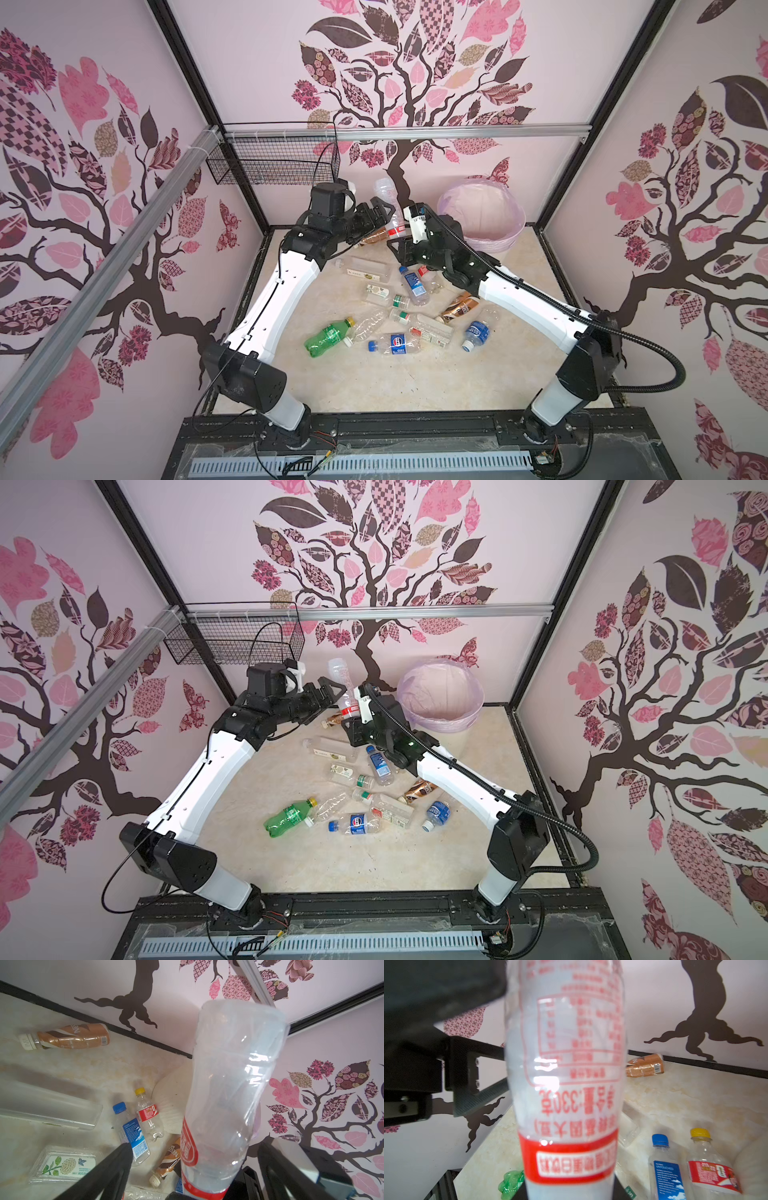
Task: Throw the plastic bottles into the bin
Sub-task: 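Grasp the held bottle with the right gripper below the left gripper, then carry the bottle over the bin with the right gripper and release it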
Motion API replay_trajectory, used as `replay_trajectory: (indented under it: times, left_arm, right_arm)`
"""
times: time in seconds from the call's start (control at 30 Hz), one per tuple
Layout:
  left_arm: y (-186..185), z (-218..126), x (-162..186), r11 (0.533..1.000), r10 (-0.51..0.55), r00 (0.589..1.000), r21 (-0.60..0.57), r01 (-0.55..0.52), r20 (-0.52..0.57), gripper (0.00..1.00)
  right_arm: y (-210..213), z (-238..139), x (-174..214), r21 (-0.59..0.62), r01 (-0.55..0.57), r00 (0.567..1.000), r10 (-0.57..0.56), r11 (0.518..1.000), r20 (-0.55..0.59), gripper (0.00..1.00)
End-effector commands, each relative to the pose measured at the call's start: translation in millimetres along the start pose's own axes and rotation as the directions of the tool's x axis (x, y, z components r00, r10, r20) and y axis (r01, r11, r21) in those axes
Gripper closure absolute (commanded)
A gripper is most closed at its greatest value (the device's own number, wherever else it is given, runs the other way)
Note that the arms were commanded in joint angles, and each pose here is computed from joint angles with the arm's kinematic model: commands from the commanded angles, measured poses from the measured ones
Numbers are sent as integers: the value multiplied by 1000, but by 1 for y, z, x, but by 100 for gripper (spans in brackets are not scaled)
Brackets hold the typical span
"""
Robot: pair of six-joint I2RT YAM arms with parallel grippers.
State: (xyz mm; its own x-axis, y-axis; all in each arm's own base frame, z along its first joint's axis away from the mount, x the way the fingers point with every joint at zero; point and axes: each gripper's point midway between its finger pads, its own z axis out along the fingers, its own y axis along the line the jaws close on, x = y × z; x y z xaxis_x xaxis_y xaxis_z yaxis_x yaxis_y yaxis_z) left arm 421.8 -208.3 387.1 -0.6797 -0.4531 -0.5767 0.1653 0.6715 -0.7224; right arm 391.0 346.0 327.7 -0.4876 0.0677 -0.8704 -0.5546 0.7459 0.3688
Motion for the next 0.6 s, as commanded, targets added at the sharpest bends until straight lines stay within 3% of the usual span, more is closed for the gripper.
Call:
replay_trajectory:
  times: [0.0,0.23,0.43,0.57]
  left_arm:
    - [-27,-47,-34,998,42,992,42,-48,121,2]
    - [-44,-92,-49,991,80,969,83,-102,234,2]
    - [-60,-102,-42,982,127,959,106,-158,253,2]
    - [-62,-107,-42,979,135,948,108,-172,289,2]
  right_arm:
    - [-9,-42,-47,77,33,995,-40,997,96,87]
    - [-30,-126,-133,324,103,947,-192,941,258,87]
    - [-39,-240,-222,613,61,810,-398,788,430,86]
    - [-40,-291,-253,713,7,727,-493,701,478,85]
